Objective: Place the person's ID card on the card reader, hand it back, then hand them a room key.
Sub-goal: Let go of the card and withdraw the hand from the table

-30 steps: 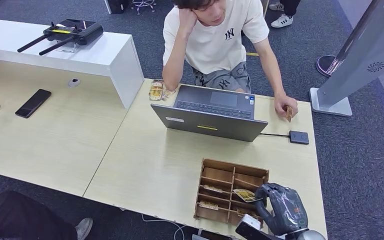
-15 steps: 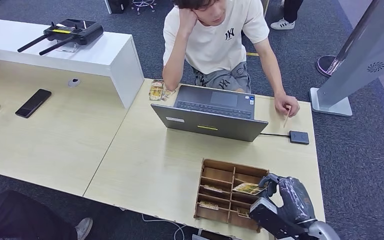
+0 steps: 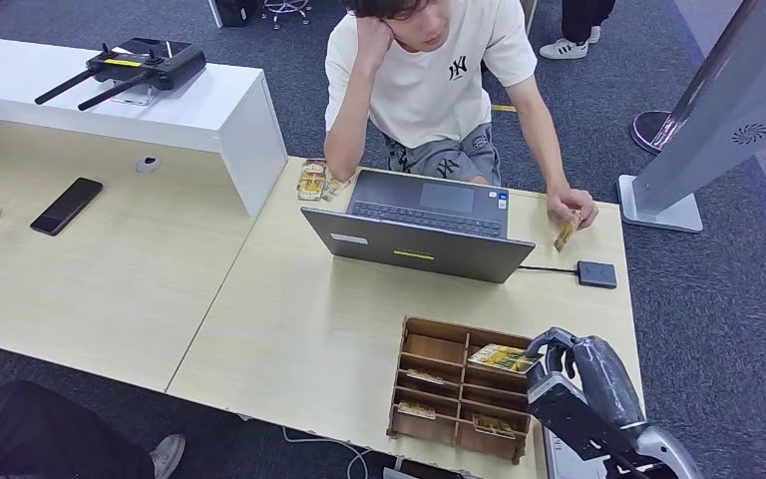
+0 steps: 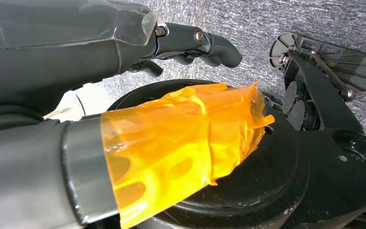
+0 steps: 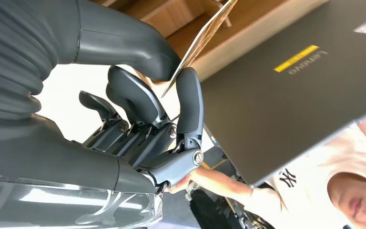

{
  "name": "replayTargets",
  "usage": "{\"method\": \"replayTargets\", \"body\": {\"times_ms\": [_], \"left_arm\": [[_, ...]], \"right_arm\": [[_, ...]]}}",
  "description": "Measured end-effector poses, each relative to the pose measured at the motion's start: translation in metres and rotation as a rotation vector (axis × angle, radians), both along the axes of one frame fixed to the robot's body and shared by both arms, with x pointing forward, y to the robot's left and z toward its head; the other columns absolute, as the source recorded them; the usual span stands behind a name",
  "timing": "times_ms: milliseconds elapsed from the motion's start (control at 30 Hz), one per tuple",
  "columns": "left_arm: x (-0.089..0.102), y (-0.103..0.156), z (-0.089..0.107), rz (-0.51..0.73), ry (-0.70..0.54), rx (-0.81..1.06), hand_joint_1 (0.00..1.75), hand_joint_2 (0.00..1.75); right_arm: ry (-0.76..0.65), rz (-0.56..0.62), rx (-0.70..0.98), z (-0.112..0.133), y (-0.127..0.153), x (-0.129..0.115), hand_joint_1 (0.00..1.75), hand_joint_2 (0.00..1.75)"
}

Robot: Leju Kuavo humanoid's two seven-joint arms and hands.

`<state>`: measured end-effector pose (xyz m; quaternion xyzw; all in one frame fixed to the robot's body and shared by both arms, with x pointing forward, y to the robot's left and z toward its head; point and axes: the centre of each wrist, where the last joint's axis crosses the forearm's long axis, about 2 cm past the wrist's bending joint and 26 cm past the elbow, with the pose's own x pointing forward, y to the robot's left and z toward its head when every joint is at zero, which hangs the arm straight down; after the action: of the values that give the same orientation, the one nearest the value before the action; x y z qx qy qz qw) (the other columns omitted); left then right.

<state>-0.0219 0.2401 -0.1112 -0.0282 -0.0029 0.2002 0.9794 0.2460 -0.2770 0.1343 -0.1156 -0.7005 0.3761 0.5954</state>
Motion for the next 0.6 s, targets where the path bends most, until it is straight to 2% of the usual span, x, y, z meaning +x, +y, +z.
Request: {"method": "replayTargets", "body": {"times_ms": [600], "left_arm": [[0.0, 0.0, 0.0, 0.016, -0.011, 0.005, 0.0, 0.0]], "right_arm": [[-0.036, 0.033, 0.217, 0.018, 0.009, 0.013, 1.75, 1.75]]}}
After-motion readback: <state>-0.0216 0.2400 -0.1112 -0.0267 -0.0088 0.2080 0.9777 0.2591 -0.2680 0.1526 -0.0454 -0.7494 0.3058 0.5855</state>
